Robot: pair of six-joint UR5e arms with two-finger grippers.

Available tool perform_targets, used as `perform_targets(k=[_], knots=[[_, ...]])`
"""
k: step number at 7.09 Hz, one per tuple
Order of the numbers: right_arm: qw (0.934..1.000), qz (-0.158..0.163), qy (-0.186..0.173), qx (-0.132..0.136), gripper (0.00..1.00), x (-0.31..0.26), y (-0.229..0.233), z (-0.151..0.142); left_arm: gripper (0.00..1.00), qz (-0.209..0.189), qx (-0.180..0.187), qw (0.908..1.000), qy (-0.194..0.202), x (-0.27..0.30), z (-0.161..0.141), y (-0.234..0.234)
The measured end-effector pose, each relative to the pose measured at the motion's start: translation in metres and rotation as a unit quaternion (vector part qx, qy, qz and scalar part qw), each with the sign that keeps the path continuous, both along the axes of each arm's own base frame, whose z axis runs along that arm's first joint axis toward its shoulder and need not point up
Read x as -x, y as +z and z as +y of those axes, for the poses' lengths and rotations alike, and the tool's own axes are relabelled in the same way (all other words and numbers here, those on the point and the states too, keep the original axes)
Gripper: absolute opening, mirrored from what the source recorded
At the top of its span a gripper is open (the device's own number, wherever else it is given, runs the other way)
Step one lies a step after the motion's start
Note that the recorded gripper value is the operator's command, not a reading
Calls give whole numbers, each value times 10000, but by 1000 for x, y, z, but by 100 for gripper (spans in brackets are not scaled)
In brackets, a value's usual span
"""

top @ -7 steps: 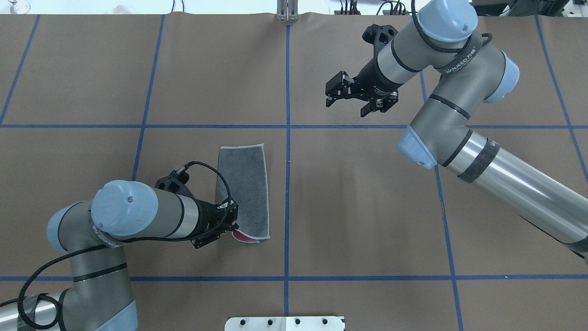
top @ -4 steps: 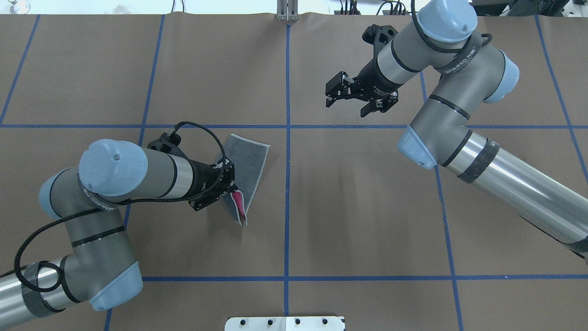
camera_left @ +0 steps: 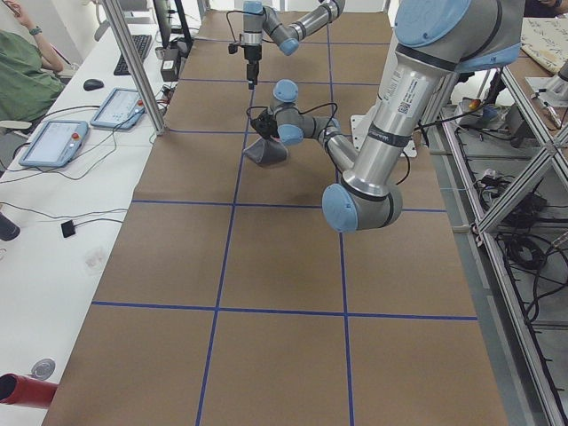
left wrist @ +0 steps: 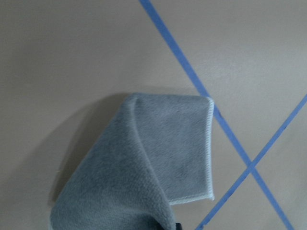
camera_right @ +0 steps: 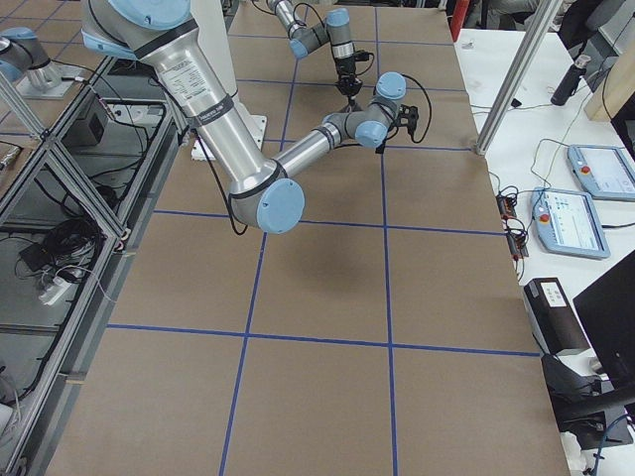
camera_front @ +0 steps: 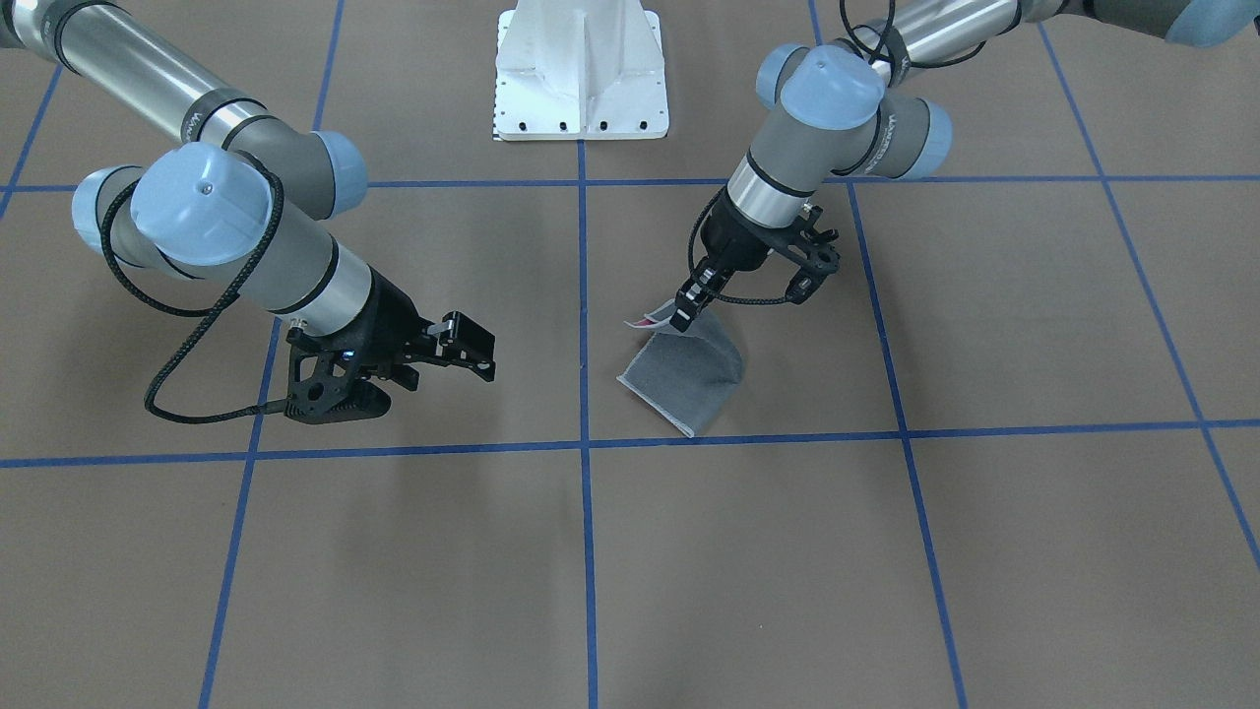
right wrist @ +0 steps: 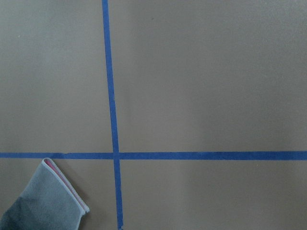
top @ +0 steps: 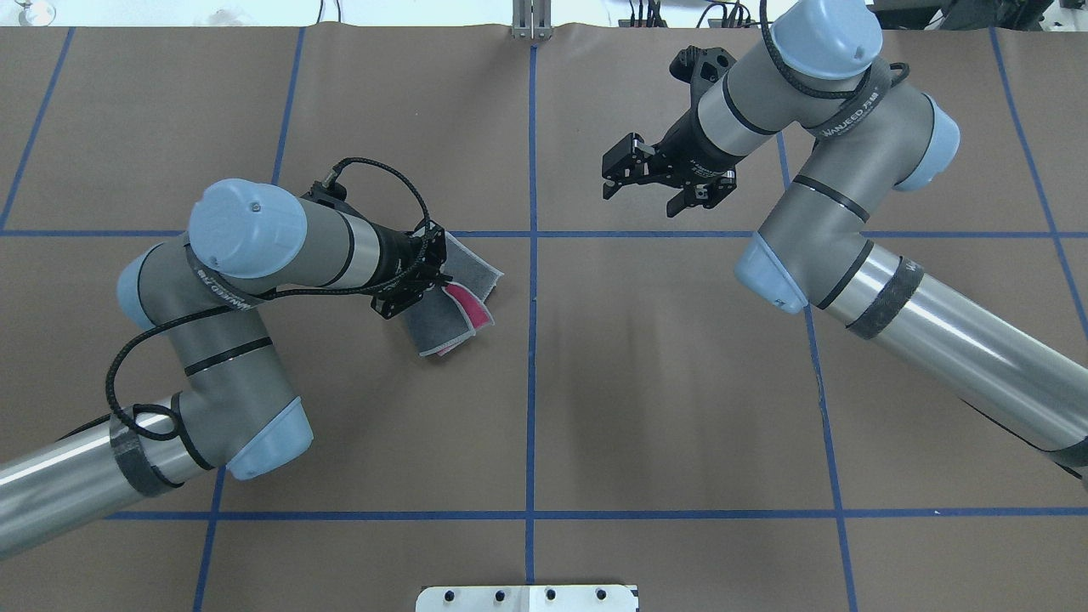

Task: Fold towel twice with both arms
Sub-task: 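Lift the grasped towel end and fold it away from the robot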

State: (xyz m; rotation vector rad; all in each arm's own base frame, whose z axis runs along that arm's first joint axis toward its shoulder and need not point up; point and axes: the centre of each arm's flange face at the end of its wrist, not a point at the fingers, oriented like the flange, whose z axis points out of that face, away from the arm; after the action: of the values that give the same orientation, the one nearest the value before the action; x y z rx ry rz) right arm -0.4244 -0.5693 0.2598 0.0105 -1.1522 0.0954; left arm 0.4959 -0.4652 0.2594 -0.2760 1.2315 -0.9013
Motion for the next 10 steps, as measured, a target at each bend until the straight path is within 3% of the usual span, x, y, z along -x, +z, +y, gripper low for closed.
perform_targets(k=[6, 10], knots=[[9999, 102, 102, -51, 100, 4, 6, -4, 0, 418, 45, 9990, -149, -11, -22, 30], [9999, 113, 102, -55, 100, 5, 6, -3, 0, 516, 316, 9976, -327, 0, -35, 35]])
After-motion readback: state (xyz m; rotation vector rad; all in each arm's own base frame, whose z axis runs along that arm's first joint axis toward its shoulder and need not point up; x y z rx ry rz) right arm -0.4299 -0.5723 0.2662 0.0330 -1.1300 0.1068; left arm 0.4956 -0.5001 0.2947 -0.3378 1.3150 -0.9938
